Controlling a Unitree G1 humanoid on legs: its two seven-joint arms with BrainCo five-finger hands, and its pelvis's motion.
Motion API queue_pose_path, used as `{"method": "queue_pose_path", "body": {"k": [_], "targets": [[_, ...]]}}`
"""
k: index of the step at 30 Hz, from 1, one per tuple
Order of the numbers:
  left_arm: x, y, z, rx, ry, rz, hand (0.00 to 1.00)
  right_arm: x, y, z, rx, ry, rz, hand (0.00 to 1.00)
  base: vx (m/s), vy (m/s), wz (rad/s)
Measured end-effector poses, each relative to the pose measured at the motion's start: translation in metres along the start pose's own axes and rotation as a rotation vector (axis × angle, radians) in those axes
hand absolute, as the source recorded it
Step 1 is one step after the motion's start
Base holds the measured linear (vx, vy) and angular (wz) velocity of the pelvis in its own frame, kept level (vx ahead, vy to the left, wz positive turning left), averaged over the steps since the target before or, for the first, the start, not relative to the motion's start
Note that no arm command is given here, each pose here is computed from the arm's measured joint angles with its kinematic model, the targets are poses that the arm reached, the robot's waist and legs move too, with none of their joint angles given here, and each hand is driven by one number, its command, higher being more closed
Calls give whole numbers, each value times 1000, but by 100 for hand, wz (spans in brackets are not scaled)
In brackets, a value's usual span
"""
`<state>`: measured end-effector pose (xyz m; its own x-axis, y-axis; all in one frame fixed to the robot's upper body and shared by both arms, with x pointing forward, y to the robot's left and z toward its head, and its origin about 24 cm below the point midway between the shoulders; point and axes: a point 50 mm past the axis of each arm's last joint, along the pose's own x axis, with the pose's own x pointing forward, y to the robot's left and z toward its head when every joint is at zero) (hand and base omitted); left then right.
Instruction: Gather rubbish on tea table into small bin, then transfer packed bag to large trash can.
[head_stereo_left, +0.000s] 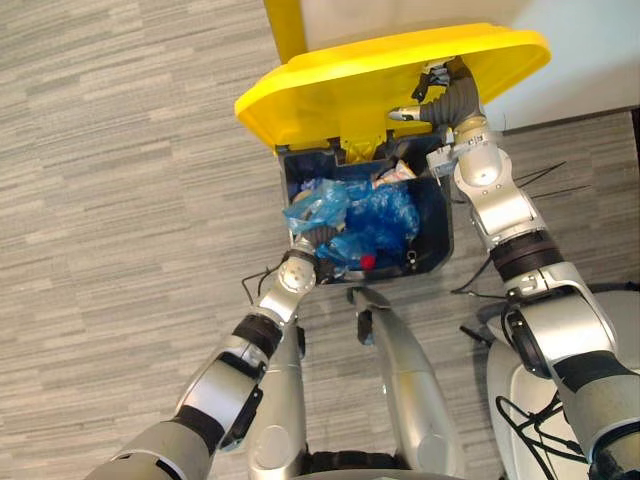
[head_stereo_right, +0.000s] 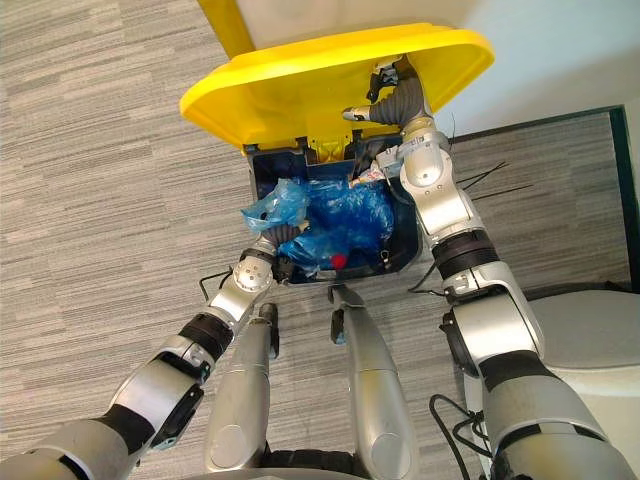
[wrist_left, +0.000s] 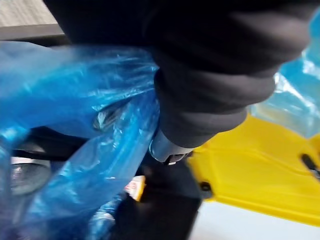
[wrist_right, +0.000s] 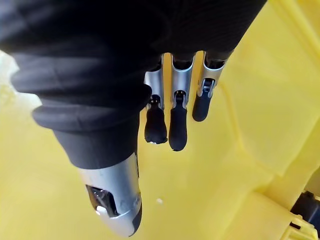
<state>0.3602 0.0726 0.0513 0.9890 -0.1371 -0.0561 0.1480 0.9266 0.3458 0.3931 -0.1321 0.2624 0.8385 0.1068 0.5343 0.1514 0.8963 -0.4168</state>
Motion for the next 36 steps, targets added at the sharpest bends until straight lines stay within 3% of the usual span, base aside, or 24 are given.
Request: {"method": "queue_pose_path", "body": {"k": [7,16,21,24,29,32,36], "targets": [[-3,-12,-4,37,24,-19,0,-8,22,3,54,-13,38,0,-13,7,0],[-38,13,-72,112,190,23,0,-75,45,-67,23,182,155,0,-49,79,10],[-73,38,-112,63,301,109,0,-148,64,-111,103,394,192,0,-48,189,-29],[-107,47,-136,-49,359,177,0,-210,75,-138,152,584,235,0,-185,150,-64],[-189,61,-179,-146,523,244,0,-366,52,-176,183,1080,181,0,-133,59,-12],[-216,63,-186,-184,564,262,0,-412,40,-174,172,1206,159,0,-49,-102,-19],[-227,49,-190,-241,591,220,0,-432,35,-177,161,1286,161,0,5,-99,-22]]}}
